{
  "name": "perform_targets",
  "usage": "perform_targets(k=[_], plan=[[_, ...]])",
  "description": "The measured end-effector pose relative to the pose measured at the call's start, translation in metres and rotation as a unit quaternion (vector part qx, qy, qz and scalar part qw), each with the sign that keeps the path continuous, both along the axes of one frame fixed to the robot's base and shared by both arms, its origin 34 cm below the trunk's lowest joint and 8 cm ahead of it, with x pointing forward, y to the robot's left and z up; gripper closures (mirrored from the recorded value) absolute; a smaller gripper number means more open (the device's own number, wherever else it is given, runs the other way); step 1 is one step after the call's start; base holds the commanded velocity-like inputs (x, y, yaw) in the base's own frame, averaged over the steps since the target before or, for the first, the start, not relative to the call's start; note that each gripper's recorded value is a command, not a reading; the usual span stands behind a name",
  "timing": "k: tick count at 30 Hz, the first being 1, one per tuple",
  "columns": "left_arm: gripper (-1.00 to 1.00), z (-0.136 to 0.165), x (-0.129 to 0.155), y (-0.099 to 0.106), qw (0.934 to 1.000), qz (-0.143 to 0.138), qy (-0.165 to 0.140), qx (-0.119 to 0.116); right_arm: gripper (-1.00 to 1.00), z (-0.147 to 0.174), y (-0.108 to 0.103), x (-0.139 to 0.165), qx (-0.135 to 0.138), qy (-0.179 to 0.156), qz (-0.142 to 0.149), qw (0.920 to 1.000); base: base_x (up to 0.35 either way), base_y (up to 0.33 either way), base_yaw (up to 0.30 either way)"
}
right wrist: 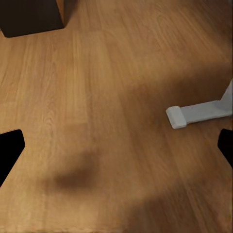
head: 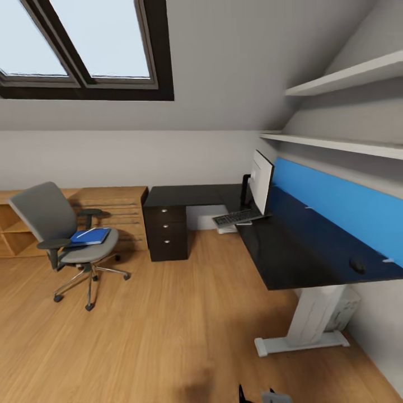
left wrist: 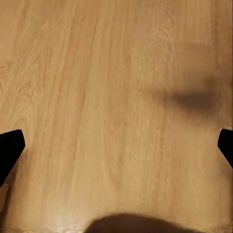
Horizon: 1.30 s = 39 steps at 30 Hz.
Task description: In the bedroom, organize the workspace by keeping the computer under the desk, ensuring the monitor is on the desk, placing the keyboard on the desk next to the monitor, placing the mouse on the desk next to the keyboard, moving the folder from the swivel chair onto the desk next to the mouse, stacking the notebook on top of the folder with the pen on top of the notebook, and positioning the swivel chair next to the desk.
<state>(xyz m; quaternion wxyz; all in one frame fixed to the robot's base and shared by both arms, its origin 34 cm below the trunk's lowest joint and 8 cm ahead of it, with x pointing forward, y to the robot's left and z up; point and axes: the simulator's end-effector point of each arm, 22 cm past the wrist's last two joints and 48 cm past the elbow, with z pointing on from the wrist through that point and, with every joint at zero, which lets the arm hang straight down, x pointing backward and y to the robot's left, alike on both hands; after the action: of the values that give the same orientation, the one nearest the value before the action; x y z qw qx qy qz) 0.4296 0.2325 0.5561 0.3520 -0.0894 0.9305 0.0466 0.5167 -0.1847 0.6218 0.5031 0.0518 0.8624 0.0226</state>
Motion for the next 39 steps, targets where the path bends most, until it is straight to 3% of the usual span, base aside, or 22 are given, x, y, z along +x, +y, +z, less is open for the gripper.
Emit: perform_targets(k=[6, 39], plan=[[-1.00, -0.008, -0.017, 0.000, 0.9998, -0.007, 0.020, 0.003, -1.00, 0.000, 0.000, 0.000, 0.000, 0.000, -0.001, 1.0000, -0.214, -0.235, -0.191], [-1.00, -0.009, -0.019, -0.002, 0.9996, -0.018, 0.022, 0.006, -1.00, -0.001, -0.002, -0.001, 0.000, 0.002, 0.002, 1.0000, -0.012, -0.326, -0.009]])
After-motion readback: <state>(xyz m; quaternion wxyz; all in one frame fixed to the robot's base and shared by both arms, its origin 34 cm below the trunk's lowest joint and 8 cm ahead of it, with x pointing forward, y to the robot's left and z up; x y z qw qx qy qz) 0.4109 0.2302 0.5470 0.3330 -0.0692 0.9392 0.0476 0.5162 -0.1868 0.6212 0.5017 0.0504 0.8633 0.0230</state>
